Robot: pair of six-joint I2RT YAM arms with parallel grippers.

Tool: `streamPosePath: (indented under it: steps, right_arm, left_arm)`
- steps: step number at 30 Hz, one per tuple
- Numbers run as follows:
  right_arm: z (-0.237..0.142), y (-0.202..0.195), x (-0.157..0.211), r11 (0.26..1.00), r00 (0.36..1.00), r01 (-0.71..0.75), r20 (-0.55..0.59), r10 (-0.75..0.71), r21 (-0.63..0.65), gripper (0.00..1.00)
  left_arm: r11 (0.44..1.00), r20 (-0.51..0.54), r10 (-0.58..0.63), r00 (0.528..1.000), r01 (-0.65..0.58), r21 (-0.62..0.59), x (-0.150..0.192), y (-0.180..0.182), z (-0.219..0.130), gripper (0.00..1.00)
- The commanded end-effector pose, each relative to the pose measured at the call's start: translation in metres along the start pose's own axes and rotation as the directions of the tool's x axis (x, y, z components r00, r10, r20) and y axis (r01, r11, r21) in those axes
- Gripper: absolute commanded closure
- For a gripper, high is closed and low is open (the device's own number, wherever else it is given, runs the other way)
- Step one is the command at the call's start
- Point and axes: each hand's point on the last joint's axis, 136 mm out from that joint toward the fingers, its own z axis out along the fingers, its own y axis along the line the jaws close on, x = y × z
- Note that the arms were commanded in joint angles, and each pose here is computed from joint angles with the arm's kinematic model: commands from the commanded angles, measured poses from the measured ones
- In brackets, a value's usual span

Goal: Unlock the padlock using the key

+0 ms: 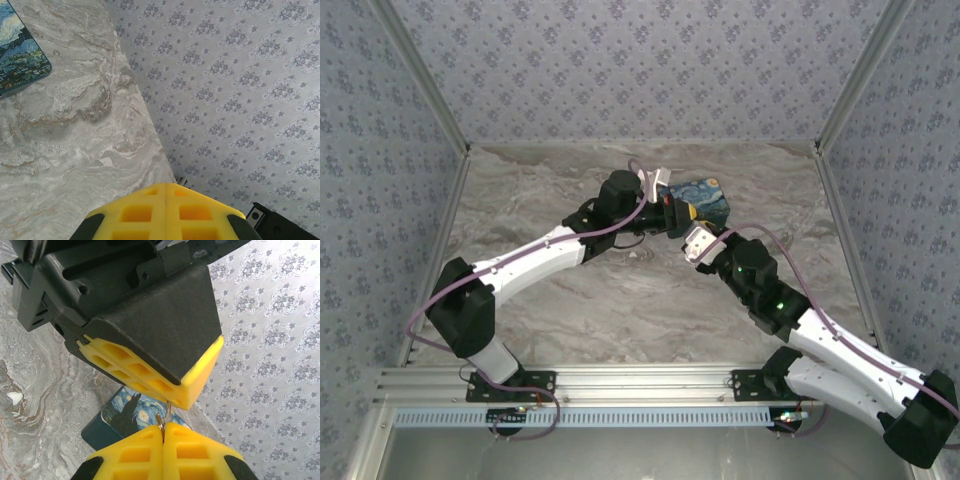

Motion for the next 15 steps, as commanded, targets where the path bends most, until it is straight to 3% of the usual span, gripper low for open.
streamPosePath:
  steps: [1, 9, 12, 15]
  right_arm:
    - [-0.001, -0.005, -0.004, 1.000, 1.000, -0.004, 0.000, 0.004, 0.015, 1.00]
    - [-0.005, 0.006, 0.001, 0.997, 0.999, -0.045, -0.033, 0.043, -0.067, 0.65]
    - [-0.009, 0.010, 0.000, 0.992, 0.997, -0.070, -0.024, 0.068, -0.104, 0.44]
    - [-0.017, 0.017, -0.005, 0.976, 0.992, -0.122, -0.007, 0.122, -0.180, 0.33]
  left_arm:
    - [0.999, 0.010, 0.037, 0.999, -0.037, 0.011, -0.005, -0.012, -0.002, 1.00]
    - [0.992, 0.042, 0.125, 0.991, -0.124, -0.023, -0.014, -0.007, -0.011, 1.00]
    - [0.984, 0.061, 0.176, 0.983, -0.174, -0.034, -0.019, -0.004, -0.019, 1.00]
    - [0.969, 0.080, 0.245, 0.966, -0.242, -0.045, -0.026, -0.002, -0.029, 1.00]
